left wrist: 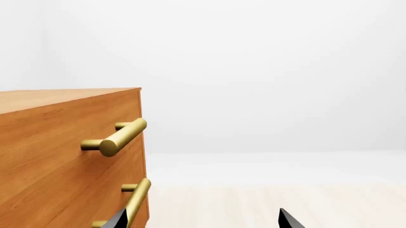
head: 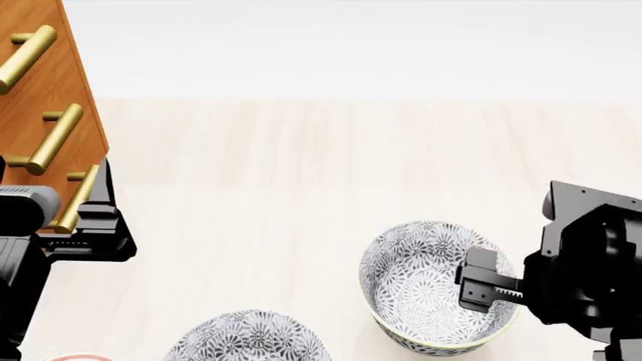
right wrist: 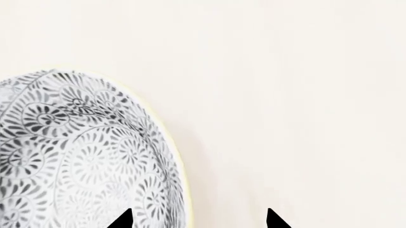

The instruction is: Stack the bowl at the front on the bowl in the middle.

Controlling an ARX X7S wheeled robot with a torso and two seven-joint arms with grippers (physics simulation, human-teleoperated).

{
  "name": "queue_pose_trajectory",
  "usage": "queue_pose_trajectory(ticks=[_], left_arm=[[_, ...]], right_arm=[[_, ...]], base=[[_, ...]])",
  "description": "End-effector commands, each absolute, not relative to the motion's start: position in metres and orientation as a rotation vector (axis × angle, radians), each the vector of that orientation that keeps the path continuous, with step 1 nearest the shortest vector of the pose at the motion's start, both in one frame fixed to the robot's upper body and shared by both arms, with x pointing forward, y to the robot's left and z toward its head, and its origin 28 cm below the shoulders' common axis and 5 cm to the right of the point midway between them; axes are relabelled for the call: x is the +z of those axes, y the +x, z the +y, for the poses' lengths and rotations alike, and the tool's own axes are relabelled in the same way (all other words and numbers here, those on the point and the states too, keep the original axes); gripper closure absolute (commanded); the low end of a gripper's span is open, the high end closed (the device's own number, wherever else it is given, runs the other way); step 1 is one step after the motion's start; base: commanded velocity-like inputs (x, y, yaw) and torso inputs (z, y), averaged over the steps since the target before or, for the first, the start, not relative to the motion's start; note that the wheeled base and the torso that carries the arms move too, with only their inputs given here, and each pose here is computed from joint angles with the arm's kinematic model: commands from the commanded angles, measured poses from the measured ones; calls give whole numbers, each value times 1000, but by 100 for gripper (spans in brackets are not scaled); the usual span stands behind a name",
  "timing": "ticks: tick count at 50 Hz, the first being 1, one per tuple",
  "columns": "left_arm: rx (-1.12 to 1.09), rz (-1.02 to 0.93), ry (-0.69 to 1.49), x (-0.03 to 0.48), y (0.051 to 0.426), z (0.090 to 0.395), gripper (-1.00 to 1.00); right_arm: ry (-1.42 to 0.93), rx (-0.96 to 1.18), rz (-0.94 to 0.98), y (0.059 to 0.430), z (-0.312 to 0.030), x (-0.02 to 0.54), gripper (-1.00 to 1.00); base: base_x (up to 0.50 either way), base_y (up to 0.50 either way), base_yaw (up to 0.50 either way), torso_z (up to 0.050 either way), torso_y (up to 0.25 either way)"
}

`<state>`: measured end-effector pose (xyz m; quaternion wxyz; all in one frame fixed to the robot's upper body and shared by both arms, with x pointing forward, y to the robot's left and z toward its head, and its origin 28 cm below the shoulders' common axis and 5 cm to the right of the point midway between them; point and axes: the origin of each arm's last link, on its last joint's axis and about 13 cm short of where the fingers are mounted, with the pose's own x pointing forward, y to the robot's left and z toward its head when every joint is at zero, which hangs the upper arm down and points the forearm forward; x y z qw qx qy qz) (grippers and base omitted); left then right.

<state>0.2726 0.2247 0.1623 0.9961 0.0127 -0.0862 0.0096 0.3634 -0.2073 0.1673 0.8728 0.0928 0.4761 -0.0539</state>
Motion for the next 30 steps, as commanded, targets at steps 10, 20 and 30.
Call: queue_pose_trajectory(ticks=[10, 20, 30], left_arm=[[19, -170, 27, 161, 273, 224, -100], [18, -169, 27, 161, 272, 224, -100], [18, -167, 29, 161, 273, 224, -100]], right_arm=[[123, -63, 1038, 364, -200, 157, -100], [116, -88, 1004, 363, -199, 160, 100], [112, -85, 1001, 363, -199, 159, 100]], base=[[0, 0, 0, 0, 0], [0, 0, 0, 0, 0], [0, 0, 0, 0, 0]])
